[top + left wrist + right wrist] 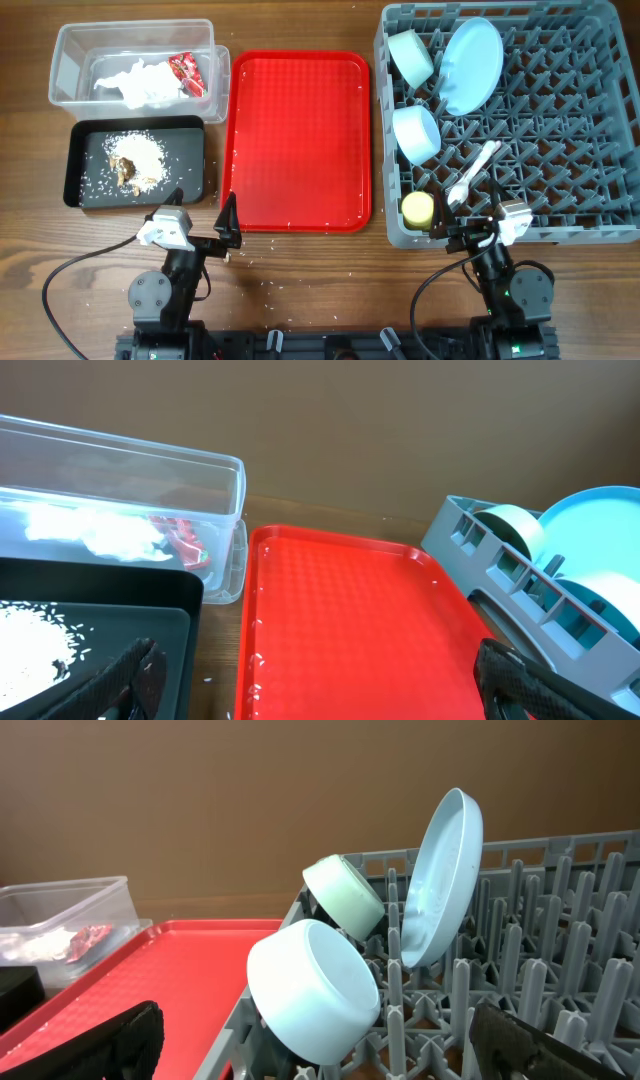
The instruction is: Sort waste into correct bins and load items into the dishwasher rack
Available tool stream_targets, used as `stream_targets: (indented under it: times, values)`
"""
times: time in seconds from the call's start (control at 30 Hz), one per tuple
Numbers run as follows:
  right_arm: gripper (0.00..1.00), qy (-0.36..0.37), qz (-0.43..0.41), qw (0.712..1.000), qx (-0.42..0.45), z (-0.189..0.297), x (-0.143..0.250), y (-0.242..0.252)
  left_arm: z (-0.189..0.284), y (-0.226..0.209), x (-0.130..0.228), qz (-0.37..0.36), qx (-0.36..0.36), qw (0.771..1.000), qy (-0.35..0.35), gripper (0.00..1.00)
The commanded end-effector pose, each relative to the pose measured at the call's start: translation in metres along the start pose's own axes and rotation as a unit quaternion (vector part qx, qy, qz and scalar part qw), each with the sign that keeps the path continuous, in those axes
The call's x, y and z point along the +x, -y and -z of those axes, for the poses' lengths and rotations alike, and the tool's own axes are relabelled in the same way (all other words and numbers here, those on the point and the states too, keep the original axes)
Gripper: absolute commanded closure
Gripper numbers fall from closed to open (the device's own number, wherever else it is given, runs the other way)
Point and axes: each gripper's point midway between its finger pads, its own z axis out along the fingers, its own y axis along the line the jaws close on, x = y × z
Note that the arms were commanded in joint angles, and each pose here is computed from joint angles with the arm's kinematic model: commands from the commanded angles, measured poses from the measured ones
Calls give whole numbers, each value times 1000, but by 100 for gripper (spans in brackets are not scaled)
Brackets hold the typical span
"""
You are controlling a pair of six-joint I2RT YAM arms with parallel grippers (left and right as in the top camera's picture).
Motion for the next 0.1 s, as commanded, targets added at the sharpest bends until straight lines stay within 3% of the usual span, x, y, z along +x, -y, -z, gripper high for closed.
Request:
stream_targets:
  times: [0.0, 0.07]
  values:
    - [0, 4, 7, 1000, -5, 0, -2, -2, 0, -4, 0, -6, -9, 1000, 3, 0]
    - [0, 4, 8, 1000, -5, 0, -2, -2, 0, -4, 0, -6, -9, 1000, 3, 0]
